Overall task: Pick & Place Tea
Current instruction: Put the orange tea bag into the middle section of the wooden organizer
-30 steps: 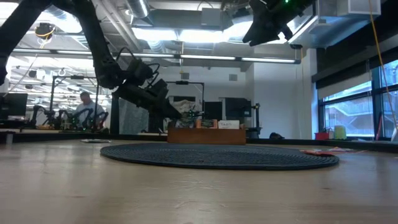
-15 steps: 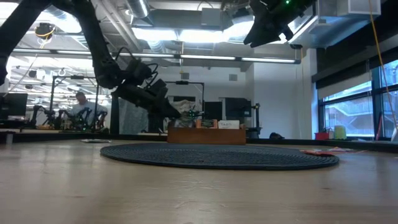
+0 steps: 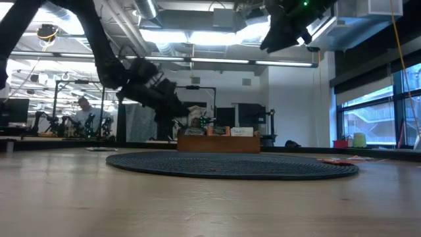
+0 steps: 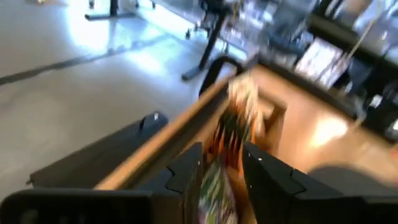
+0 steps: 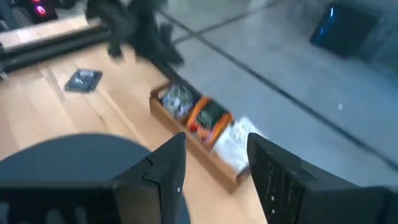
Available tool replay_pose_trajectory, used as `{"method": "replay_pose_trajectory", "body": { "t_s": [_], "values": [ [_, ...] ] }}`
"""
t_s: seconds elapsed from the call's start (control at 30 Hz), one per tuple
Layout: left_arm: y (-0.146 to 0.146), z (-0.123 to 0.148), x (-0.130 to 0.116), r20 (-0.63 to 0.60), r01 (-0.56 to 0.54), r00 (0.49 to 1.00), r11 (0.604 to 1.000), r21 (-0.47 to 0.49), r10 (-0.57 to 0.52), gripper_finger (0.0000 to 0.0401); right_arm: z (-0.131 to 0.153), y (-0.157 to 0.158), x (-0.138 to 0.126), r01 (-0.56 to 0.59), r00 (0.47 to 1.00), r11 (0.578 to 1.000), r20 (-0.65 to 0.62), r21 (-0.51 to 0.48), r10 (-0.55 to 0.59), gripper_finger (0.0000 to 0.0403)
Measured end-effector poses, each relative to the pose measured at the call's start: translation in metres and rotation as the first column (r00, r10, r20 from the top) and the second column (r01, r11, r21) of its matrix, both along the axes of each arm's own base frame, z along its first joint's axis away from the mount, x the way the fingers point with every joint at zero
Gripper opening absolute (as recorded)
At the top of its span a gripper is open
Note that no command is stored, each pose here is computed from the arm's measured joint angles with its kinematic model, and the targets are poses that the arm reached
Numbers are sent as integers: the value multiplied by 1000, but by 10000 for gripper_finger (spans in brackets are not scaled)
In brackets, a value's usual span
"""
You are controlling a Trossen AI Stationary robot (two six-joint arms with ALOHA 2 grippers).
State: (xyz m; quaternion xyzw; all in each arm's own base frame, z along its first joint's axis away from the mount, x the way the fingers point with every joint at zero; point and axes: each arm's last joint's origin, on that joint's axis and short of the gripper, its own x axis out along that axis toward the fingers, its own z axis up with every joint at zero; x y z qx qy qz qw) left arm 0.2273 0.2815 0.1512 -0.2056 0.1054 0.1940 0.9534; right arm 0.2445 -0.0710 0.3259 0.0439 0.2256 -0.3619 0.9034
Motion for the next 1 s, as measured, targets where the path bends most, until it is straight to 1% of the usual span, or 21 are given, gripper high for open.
{"method": "replay_pose_trajectory", "body": {
  "t_s": [0.07,0.1,0.13,0.2,0.27,0.33,0.4,0.5,0.57,0.63,0.67,0.7,0.77,0.8,0.87,0.93,1.0],
  "values": [
    [-1,16,-3,46,11,999,1000,7,-11,115,-5,1,-3,19,1000,998,-14,61,-18,172],
    [-4,25,-3,68,41,997,999,27,-43,116,-7,2,-4,19,1000,994,-18,110,-17,172],
    [-8,34,-1,86,86,992,995,56,-91,115,-11,3,-5,20,1000,986,-25,163,-16,172],
    [-24,50,8,111,193,972,974,118,-206,114,-17,5,-9,16,999,964,-54,265,-2,172],
    [-46,65,23,124,276,946,946,170,-298,112,-22,8,-13,3,996,936,-86,352,30,172],
    [-71,74,41,125,331,924,919,213,-362,112,-25,10,-15,-12,992,907,-108,420,63,172],
    [-96,76,59,108,356,915,904,238,-389,113,-27,12,-16,-26,990,880,-108,475,87,172],
    [-131,74,84,42,372,919,897,237,-392,115,-26,16,-14,-38,995,839,-58,543,83,172],
    [-150,72,96,-15,381,921,893,238,-389,115,-26,20,-12,-40,997,817,-32,576,71,172],
    [-169,70,105,-55,392,919,892,224,-390,114,-28,24,-14,-40,994,805,-58,593,92,172],
    [-179,70,110,-55,389,921,896,215,-386,113,-29,27,-15,-34,992,802,-80,596,101,172],
    [-187,71,114,-46,382,924,903,198,-380,113,-30,31,-17,-23,990,803,-100,595,103,172],
    [-200,73,121,-22,387,921,908,161,-389,112,-29,38,-22,14,989,826,-128,563,71,172],
    [-206,75,124,-14,394,918,907,151,-397,112,-26,43,-27,28,989,836,-139,548,58,172],
    [-217,75,130,-10,411,910,901,141,-414,113,-23,54,-40,52,988,843,-151,535,35,172],
    [-228,73,138,-9,409,912,905,119,-411,115,-24,65,-54,47,990,836,-135,547,32,172],
    [-236,70,148,-8,418,908,903,102,-420,115,-30,74,-66,26,994,813,-99,582,40,172]
  ]
}}
